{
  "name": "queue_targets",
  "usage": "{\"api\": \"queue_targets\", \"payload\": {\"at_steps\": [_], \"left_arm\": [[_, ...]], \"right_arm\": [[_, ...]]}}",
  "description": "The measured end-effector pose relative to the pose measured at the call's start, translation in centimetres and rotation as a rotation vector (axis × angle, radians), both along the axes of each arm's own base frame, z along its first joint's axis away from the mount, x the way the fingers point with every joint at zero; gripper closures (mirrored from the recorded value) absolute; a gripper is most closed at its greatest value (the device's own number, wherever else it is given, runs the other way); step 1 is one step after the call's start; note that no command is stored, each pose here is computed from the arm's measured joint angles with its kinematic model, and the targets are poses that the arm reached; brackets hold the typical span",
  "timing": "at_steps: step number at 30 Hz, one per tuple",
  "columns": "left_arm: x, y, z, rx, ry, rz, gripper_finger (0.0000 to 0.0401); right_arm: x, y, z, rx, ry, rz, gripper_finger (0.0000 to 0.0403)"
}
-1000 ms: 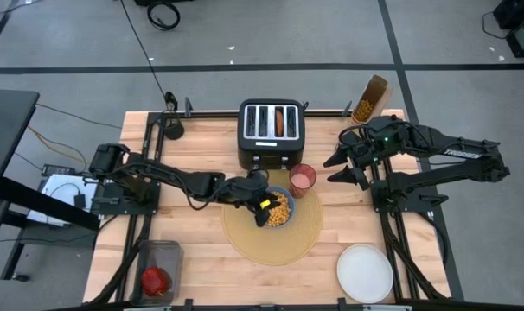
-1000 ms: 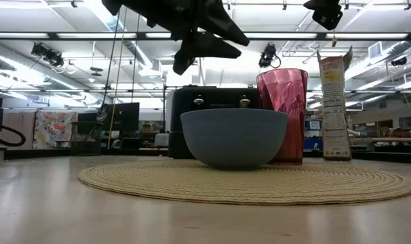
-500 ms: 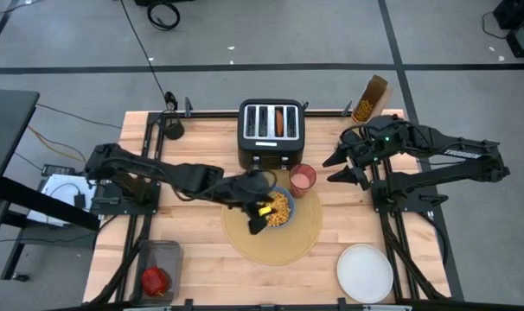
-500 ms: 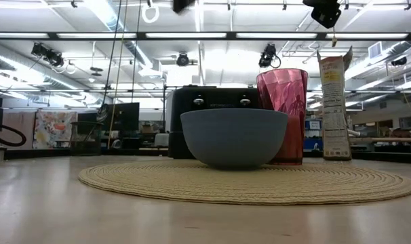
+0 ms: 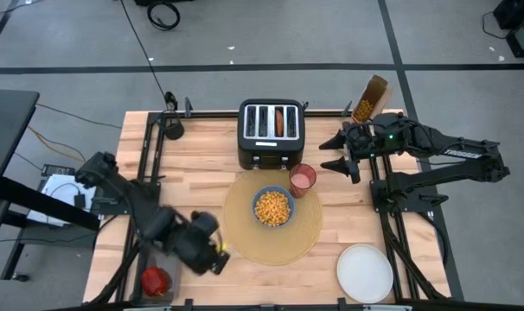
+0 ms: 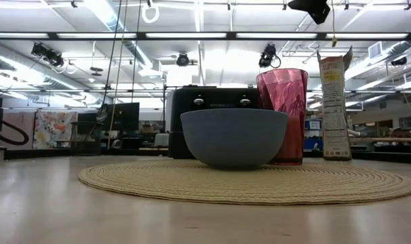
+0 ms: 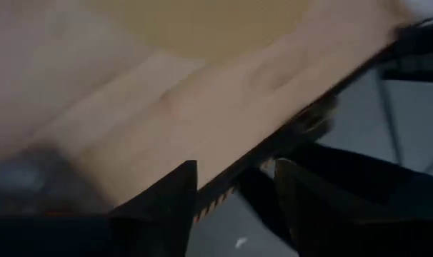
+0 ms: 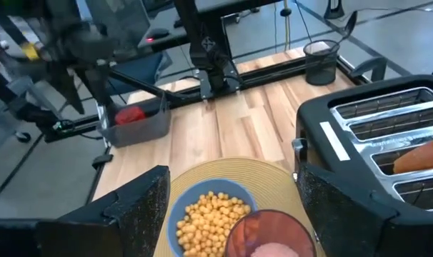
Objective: Arrange a breakfast setting
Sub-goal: Put the apple on the yellow tablemat
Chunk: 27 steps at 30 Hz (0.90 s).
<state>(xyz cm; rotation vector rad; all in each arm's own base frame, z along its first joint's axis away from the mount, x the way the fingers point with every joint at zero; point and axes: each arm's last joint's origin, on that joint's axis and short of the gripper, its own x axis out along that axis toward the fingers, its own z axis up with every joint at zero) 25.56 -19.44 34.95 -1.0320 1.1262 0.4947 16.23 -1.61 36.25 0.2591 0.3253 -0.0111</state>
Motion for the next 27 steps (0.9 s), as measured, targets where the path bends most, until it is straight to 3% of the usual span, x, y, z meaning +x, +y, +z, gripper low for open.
{"api": "queue_targets", "payload": {"at_steps": [3, 10, 16, 24, 27], "left_arm": [[-2.2, -1.8, -0.9, -0.026, 0.104, -0.014, 0.0179], [-5.9, -4.2, -1.5, -0.041, 0.285, -0.228, 0.0107], [-7.9, -3.7, -1.7, 0.034, 0.434, -0.54, 0.0065], [-8.6, -3.3, -2.2, 0.202, 0.36, -1.061, 0.0048], [-8.7, -3.1, -3.6, 0.239, 0.386, -1.189, 0.0048]], "right_arm": [[0.0, 0.1, 0.0, 0.0, -0.003, 0.005, 0.0092], [0.5, 0.4, 0.5, 0.033, -0.061, -0.041, 0.0091], [1.7, 0.7, 0.6, 0.058, -0.091, -0.048, 0.0091], [3.6, 1.7, -0.7, -0.002, -0.015, -0.008, 0.0091], [4.2, 2.2, -0.9, -0.032, -0.006, 0.004, 0.0091]]}}
